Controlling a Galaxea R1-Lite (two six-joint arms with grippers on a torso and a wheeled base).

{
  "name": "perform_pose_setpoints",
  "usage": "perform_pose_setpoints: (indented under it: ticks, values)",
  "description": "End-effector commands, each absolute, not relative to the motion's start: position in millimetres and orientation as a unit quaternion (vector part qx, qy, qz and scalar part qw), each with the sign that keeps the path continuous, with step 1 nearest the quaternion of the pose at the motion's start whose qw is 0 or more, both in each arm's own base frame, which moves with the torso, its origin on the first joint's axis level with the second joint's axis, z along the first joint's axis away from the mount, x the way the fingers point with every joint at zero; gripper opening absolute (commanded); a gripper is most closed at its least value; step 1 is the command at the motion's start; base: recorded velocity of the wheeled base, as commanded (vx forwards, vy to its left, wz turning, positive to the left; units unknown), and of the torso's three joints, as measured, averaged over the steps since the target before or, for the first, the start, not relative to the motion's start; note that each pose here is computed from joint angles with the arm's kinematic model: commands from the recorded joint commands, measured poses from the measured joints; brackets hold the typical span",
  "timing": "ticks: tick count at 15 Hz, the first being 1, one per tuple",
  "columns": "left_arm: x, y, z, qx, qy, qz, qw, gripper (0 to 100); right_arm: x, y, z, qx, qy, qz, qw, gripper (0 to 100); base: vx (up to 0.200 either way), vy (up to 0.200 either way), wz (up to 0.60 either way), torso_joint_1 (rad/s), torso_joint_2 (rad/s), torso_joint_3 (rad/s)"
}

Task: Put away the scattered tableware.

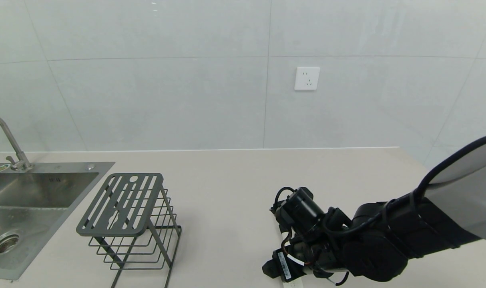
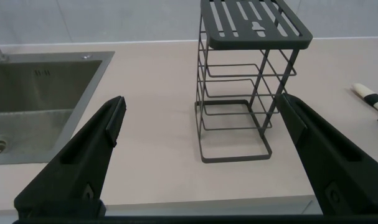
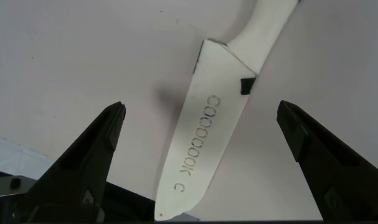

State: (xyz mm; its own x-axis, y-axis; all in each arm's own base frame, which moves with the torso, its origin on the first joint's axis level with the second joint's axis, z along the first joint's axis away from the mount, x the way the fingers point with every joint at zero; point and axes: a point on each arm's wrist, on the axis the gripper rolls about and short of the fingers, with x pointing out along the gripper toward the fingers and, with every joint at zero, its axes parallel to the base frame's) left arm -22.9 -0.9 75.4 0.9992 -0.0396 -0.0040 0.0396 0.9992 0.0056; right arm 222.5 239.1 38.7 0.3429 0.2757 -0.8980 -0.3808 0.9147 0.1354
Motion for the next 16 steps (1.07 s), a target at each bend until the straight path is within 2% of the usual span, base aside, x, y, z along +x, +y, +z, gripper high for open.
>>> perform_pose_setpoints:
  ticks: [1, 16]
  values:
    - [-23, -1, 75, 0.003, 0.002, -0.02, 1.0, 100, 225, 242, 36, -0.045, 0.532, 0.204, 0.821, 100, 0.0, 0.0, 0.0, 0.0, 0.0, 0.0]
    - [-23, -1, 75, 0.002, 0.003, -0.02, 1.0, 100, 229, 236, 20, -0.038, 0.559, 0.204, 0.803, 100, 0.0, 0.0, 0.0, 0.0, 0.0, 0.0]
